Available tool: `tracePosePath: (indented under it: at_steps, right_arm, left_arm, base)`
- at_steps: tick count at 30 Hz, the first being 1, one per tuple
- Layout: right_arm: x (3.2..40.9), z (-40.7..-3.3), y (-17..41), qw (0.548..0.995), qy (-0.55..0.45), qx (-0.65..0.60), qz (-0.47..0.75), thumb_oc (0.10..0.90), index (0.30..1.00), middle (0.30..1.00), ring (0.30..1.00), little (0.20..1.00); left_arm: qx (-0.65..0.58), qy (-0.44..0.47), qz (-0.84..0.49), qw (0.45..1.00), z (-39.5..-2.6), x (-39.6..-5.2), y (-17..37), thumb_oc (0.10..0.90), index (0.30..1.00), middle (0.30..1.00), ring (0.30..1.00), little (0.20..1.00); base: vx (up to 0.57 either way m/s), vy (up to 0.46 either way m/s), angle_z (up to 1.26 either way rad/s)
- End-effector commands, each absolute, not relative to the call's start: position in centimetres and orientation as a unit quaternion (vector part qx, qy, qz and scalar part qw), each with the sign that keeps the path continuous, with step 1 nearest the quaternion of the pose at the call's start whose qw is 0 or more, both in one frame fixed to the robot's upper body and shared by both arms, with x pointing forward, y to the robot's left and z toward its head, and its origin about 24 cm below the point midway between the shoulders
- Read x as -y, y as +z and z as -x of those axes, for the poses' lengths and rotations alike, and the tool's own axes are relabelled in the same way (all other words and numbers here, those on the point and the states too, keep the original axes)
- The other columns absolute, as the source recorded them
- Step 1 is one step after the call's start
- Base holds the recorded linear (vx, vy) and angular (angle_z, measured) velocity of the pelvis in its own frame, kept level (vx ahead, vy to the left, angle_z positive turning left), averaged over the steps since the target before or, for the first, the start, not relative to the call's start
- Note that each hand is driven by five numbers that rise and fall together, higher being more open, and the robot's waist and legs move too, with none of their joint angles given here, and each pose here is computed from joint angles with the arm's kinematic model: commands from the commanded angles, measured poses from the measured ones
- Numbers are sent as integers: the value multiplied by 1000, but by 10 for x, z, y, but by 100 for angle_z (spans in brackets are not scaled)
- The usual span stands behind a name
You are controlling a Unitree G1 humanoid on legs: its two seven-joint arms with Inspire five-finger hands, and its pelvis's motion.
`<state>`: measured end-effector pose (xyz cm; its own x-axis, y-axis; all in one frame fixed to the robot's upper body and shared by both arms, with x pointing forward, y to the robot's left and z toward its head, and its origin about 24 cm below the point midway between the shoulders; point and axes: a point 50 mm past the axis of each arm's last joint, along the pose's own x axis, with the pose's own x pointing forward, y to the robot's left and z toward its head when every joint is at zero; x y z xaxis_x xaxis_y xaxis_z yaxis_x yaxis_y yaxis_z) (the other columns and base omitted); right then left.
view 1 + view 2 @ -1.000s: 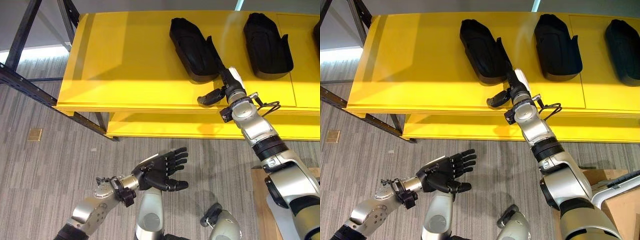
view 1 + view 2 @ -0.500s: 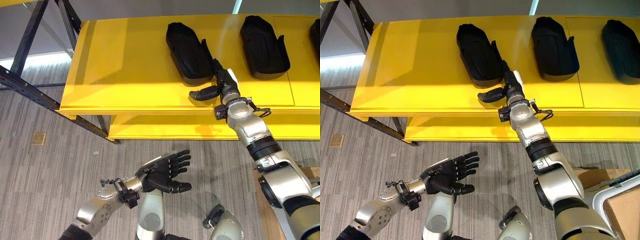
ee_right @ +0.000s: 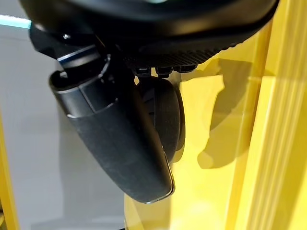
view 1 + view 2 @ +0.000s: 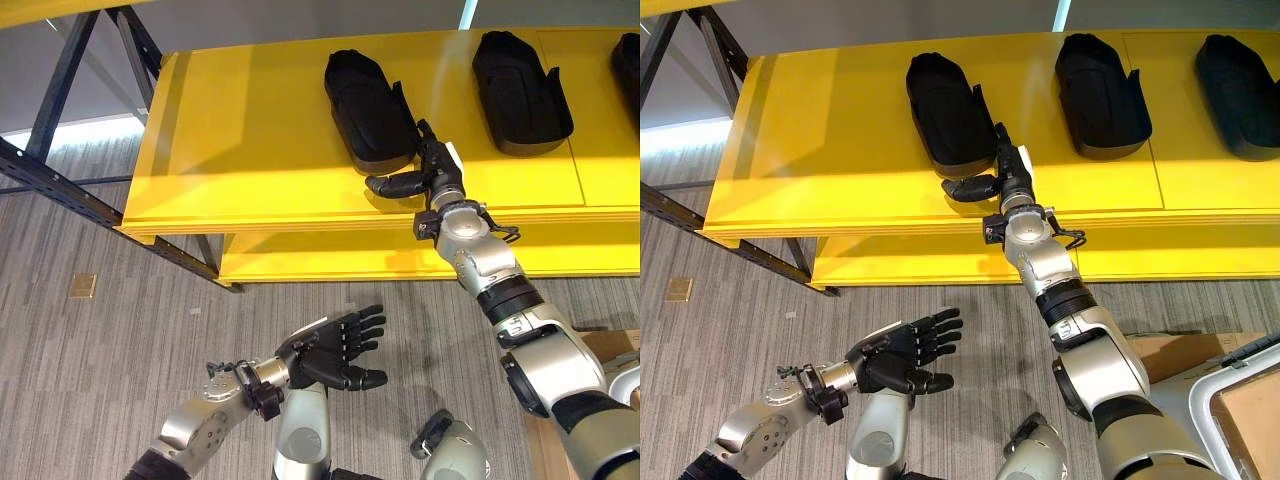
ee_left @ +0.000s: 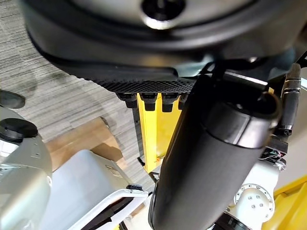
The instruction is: Move parts from the plastic box to the shelf.
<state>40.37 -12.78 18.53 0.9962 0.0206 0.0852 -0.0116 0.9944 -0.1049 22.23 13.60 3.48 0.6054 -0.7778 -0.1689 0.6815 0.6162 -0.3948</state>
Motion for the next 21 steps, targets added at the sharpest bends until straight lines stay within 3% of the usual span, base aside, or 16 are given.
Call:
tracePosePath:
  at_steps: [1,21]
  right_arm:
    - [92,-404,188,997,74,30,-20,900,1000,1000,1000,1000]
    - [73,-398,175,994,98,13,-37,900,1000,1000,1000,1000]
  left_arm:
    - [-63,-476,175,859,-224,-108,70,900,1000,1000,1000,1000]
    - [-58,-476,178,860,-222,-104,69,900,1000,1000,1000,1000]
  base:
    - [0,0,0]
    - [0,0,0]
